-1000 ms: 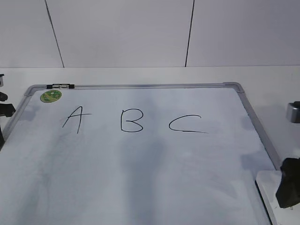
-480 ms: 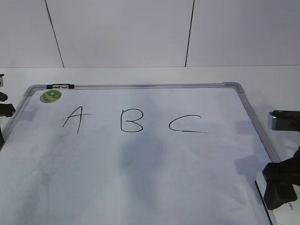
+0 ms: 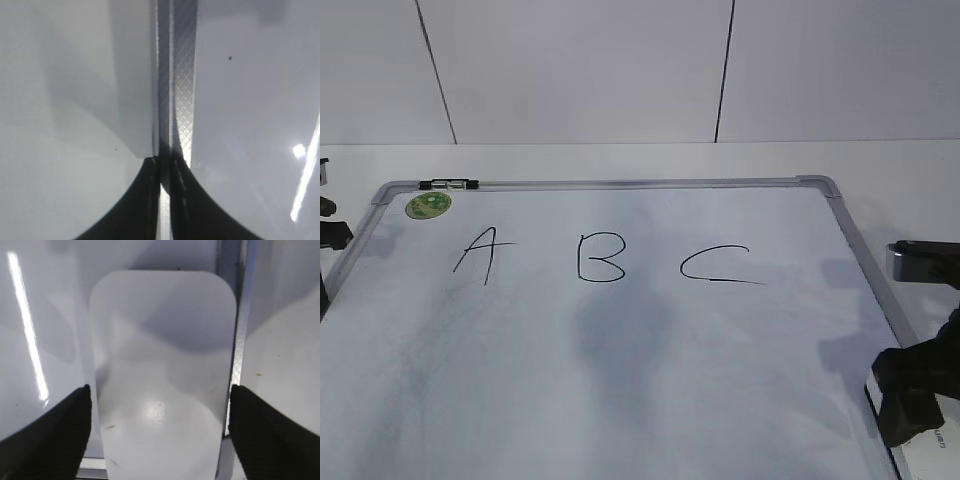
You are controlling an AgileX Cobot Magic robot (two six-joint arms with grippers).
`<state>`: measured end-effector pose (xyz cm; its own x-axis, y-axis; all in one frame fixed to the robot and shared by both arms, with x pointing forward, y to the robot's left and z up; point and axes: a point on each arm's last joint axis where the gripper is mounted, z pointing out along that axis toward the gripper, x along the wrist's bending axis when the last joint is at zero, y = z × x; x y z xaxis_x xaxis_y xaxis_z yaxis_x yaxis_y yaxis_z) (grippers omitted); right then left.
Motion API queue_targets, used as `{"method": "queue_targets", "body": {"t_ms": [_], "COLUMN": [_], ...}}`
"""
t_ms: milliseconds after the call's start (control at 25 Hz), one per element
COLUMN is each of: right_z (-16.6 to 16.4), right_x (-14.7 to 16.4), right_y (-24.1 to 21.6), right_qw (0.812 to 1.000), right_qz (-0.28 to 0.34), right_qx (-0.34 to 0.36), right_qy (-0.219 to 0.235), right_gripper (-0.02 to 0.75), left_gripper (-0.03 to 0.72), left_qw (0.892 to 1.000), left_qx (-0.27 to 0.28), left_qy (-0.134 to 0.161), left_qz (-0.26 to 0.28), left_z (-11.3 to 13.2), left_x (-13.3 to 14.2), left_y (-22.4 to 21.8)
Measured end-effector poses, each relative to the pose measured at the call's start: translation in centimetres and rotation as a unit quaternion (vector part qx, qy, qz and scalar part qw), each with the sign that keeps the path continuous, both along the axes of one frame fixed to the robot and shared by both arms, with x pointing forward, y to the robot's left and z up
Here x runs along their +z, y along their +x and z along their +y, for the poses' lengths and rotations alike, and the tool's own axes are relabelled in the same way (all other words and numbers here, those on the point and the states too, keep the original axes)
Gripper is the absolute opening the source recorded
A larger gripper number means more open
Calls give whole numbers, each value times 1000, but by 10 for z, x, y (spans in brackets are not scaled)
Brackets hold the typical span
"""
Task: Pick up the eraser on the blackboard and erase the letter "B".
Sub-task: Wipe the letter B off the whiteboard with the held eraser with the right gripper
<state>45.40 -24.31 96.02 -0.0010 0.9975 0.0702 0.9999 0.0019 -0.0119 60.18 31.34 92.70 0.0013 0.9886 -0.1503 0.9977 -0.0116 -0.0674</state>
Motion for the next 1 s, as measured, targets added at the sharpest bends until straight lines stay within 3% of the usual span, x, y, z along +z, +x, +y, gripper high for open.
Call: {"method": "queue_targets", "body": {"t_ms": [1000], "right_z": [-1], "right_x": [-7], "right_y": [-3], "right_qw": [1000], "right_qz": [-7], "right_qx": [-6], "right_qy": [0], "right_gripper": [598], "left_gripper": [13], "left_qw": [1000], "left_qx": [1], "left_qy": [-1], "left_qz": [1], "left_z": [0], "left_x": [0], "left_y": [0]}}
